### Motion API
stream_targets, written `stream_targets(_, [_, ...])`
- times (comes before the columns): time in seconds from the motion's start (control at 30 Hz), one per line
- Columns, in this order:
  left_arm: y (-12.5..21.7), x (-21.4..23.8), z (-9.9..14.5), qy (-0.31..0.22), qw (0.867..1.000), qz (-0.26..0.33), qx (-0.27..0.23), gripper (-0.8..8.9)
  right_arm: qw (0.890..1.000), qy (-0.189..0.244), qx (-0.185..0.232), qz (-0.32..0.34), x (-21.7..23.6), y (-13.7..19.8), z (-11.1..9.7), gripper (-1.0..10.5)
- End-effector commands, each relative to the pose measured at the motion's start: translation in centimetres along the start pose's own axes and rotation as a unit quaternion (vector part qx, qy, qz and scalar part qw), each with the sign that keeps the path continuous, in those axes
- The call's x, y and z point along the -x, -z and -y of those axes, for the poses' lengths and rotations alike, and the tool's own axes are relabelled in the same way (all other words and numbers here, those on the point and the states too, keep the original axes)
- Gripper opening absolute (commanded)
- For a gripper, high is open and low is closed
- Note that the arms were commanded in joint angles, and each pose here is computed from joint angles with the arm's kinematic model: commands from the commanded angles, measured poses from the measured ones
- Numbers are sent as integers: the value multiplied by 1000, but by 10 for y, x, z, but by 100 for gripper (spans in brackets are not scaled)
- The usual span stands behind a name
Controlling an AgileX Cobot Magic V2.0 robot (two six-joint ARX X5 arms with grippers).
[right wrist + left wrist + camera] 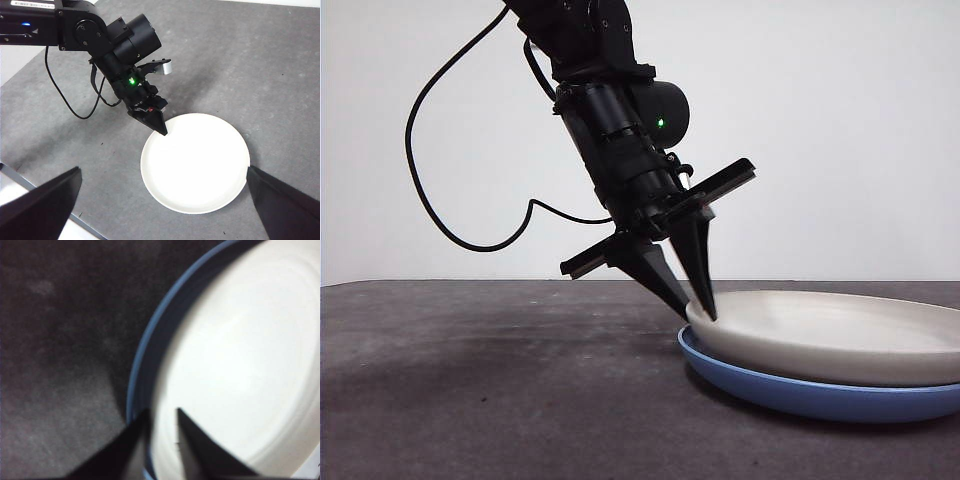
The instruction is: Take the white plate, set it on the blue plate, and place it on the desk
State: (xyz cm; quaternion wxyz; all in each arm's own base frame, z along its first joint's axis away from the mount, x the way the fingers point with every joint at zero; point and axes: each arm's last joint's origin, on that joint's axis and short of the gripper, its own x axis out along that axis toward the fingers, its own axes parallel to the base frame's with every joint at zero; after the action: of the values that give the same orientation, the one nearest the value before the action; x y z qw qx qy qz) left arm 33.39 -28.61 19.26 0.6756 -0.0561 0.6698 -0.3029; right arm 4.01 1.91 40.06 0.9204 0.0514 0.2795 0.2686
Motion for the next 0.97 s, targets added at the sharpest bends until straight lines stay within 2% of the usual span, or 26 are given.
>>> stream_targets(0.03, [-5,-3,7,4,1000,5,-20,293,1000,-2,11,9,4,-3,-2,593])
stream_targets(0.1, [-7,-1,8,5,1000,8,-22,350,1000,-2,11,9,4,-3,-2,593])
stream_targets(0.37, [-17,23,24,13,998,37,-51,463,1000,-2,10,9,4,-3,-2,593])
stream_targets(0.63, [-18,64,43,-28,995,40,-91,652,1000,-1,10,9,4,-3,-2,593])
stream_targets(0.97, [7,132,67,-35,988,25,-148,659,999,25,-22,5,4,-2,0,593])
